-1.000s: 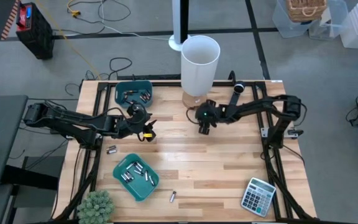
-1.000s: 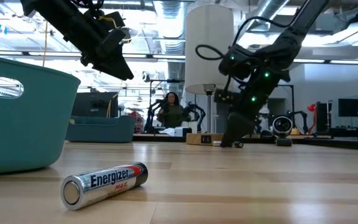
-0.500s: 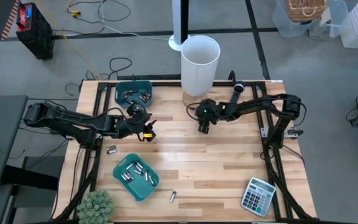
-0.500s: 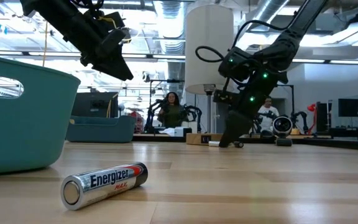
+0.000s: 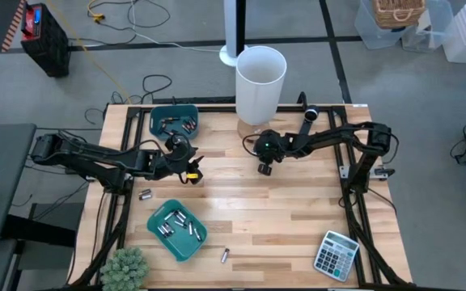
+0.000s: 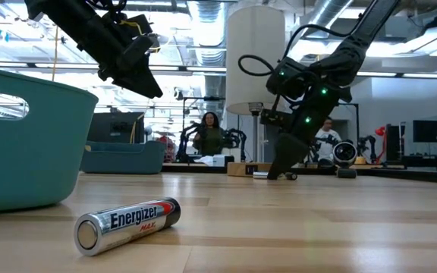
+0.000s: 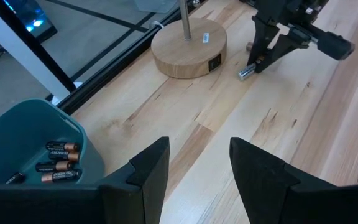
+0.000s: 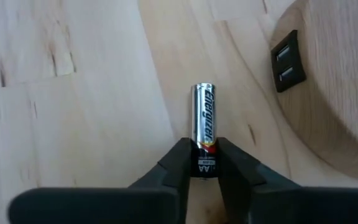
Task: Sort batteries
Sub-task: Put the silver battery into the green bin
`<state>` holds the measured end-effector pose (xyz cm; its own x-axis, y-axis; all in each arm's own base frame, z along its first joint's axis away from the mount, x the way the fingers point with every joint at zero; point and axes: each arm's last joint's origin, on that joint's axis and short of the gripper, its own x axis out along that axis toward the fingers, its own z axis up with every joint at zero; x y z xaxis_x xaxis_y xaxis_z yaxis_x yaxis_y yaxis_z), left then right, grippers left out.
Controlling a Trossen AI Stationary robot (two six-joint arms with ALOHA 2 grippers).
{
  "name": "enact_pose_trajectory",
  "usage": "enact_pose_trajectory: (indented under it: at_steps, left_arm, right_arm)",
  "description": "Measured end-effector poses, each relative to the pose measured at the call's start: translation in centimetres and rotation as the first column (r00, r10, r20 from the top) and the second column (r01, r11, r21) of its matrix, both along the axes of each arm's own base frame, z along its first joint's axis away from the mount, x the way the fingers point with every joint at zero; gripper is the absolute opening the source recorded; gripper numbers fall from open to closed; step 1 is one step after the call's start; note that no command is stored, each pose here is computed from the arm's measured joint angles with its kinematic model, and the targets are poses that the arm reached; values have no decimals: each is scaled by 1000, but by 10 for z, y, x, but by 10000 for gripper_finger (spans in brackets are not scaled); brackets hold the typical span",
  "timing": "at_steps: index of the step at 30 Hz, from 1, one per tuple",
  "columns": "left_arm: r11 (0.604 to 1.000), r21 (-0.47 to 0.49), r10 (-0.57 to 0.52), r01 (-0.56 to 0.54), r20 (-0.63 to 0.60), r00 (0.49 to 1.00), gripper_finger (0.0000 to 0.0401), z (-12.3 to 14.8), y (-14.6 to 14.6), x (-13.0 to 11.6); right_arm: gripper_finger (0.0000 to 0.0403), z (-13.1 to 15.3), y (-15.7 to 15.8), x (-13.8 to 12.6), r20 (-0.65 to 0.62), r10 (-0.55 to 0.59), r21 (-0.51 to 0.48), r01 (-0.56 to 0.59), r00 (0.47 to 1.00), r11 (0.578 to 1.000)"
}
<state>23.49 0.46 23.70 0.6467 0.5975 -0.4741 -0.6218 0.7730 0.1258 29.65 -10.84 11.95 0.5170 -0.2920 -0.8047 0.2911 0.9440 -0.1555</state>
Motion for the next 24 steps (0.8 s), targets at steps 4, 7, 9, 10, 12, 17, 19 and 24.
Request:
enact_pose_trajectory:
  at_steps: [4, 7, 9, 10, 12, 17, 19, 24]
  left_arm:
    - [1000, 0, 0, 0, 0, 1000, 164, 0, 0, 0]
    - [1000, 0, 0, 0, 0, 1000, 164, 0, 0, 0]
    - [1000, 1, 0, 0, -1, 1000, 164, 0, 0, 0]
    - [1000, 1, -1, 1, -1, 1000, 164, 0, 0, 0]
    - [1000, 1, -1, 1, -2, 1000, 164, 0, 0, 0]
    - [1000, 2, -1, 1, -2, 1000, 164, 0, 0, 0]
    - [1000, 2, -1, 1, -2, 1000, 164, 0, 0, 0]
    - [1000, 2, -1, 1, -2, 1000, 164, 0, 0, 0]
  right_arm:
    - [61, 0, 0, 0, -1, -2, 2, 2, 1000, 1000]
    - [46, 0, 3, 1, 2, 7, 4, -7, 1000, 1000]
    - [40, 0, 5, 2, 8, 15, 2, -15, 1000, 1000]
    - [38, 1, 6, 3, 15, 21, 2, -21, 1000, 1000]
    - [35, 1, 10, 6, 32, 35, -1, -35, 999, 999]
    - [32, 2, 17, 10, 62, 66, 0, -66, 996, 998]
    - [32, 3, 19, 11, 72, 67, 3, -67, 995, 998]
    - [32, 3, 25, 13, 78, 83, 3, -84, 993, 996]
